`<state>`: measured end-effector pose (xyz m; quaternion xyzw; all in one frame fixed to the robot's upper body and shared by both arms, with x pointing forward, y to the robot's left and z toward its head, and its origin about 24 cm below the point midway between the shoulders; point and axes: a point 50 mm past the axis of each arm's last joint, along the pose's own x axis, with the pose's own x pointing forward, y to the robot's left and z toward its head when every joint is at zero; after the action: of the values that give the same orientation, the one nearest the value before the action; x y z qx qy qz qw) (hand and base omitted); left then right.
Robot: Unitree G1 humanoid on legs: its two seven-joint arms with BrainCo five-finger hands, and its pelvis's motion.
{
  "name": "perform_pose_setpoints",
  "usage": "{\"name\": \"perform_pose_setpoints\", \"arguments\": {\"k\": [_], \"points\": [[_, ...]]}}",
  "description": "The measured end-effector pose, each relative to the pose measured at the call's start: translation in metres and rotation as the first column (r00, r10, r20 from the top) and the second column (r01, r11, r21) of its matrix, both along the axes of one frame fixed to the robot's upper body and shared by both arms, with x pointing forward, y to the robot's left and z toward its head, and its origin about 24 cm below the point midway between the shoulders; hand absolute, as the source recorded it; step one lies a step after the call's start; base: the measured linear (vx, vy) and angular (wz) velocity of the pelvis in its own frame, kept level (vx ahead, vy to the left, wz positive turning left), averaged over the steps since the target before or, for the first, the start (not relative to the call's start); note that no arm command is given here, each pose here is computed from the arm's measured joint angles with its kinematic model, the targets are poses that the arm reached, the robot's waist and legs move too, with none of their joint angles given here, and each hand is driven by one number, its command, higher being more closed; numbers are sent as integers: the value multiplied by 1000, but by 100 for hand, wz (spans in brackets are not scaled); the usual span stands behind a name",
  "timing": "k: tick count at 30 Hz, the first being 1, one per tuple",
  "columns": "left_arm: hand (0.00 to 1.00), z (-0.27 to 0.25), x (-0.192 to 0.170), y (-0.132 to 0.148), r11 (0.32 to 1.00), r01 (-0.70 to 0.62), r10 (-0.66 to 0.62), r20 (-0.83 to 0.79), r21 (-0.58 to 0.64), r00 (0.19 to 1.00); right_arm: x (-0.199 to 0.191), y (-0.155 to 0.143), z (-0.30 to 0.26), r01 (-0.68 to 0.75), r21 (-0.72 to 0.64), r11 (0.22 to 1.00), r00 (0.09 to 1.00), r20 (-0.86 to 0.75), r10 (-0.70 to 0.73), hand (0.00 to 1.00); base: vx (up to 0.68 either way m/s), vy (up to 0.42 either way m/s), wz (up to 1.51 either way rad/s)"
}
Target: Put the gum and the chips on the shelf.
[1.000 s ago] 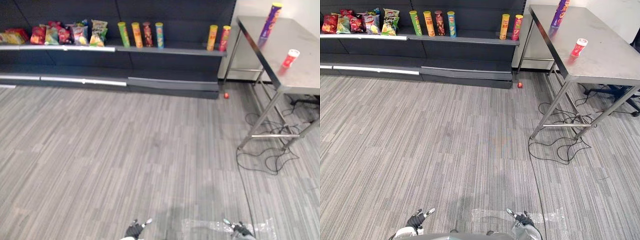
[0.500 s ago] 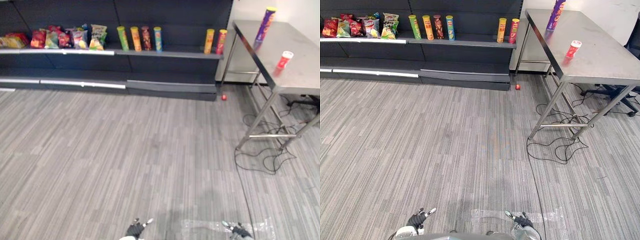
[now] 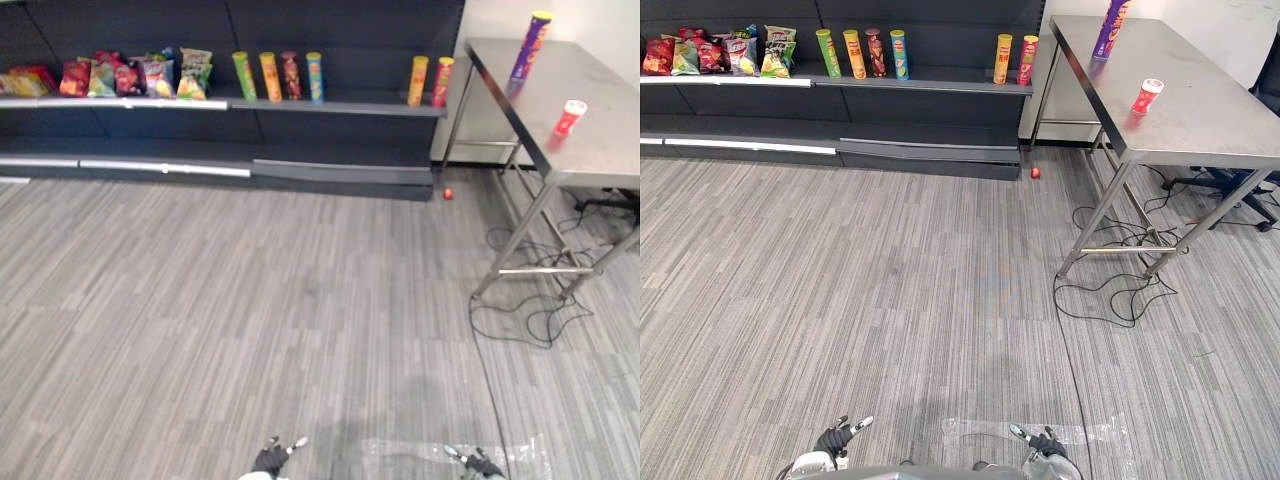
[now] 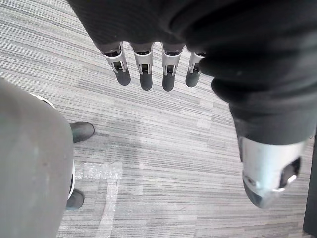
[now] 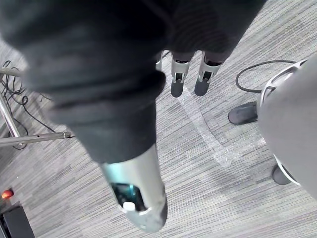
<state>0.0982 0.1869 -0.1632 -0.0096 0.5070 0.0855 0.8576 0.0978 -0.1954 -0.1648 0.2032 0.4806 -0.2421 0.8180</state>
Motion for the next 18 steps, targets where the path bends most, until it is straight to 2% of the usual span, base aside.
{"name": "perform_pose_setpoints", "arguments": {"k": [11,14,18], "points": [[0,3,9,3,1000,16,-16,20,14,1000,8,2,2,-31,0,1000,999,24,31,0,-42,-13,16],[0,10,22,17,998,-42,38,87,39,996,16,12,3,-107,7,994,993,42,107,0,-115,-88,-4],[0,13,29,16,994,-112,110,130,8,985,8,-6,3,-138,-50,989,990,11,139,0,-41,43,-19]]}}
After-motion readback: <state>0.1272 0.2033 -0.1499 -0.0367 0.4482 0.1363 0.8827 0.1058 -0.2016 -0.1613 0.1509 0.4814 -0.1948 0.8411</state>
